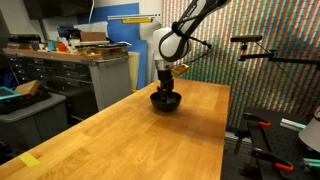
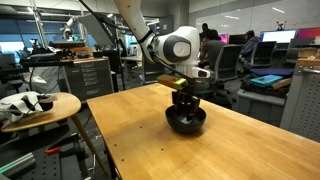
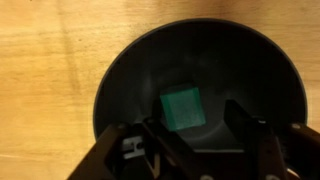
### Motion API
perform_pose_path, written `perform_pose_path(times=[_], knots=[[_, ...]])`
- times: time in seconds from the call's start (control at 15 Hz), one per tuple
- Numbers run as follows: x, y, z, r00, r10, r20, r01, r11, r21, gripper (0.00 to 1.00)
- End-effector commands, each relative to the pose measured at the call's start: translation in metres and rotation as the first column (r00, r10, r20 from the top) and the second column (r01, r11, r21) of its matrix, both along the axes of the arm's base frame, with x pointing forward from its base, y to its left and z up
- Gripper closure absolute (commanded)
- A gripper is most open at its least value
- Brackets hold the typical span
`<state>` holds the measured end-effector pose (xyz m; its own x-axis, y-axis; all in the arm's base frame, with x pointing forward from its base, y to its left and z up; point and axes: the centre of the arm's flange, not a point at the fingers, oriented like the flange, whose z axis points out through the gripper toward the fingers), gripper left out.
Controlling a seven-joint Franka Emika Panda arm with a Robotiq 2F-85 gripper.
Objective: Put the block in the bowl
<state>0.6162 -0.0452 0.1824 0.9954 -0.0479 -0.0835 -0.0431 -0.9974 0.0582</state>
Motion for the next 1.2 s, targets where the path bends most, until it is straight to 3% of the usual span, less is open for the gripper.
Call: perform_pose_path(times=[0.0, 0.47, 0.73, 0.8, 0.93, 1.13], knots=[[0.007, 0.001, 0.022, 1.0, 0.025, 0.007, -0.025, 1.0, 0.013, 0.02], [0.016, -0.02, 0.104, 0.998, 0.036, 0.049, -0.035, 0.999, -0.025, 0.0], [0.017, -0.045, 0.163, 0.999, 0.049, 0.006, -0.049, 0.999, -0.024, 0.0], [0.014, -0.032, 0.131, 0.999, 0.026, 0.03, -0.026, 0.999, -0.025, 0.0], [0.013, -0.036, 0.142, 0.999, 0.023, 0.034, -0.022, 0.999, -0.025, 0.0], [0.012, -0.033, 0.128, 1.0, 0.027, 0.014, -0.027, 0.999, -0.022, 0.0]])
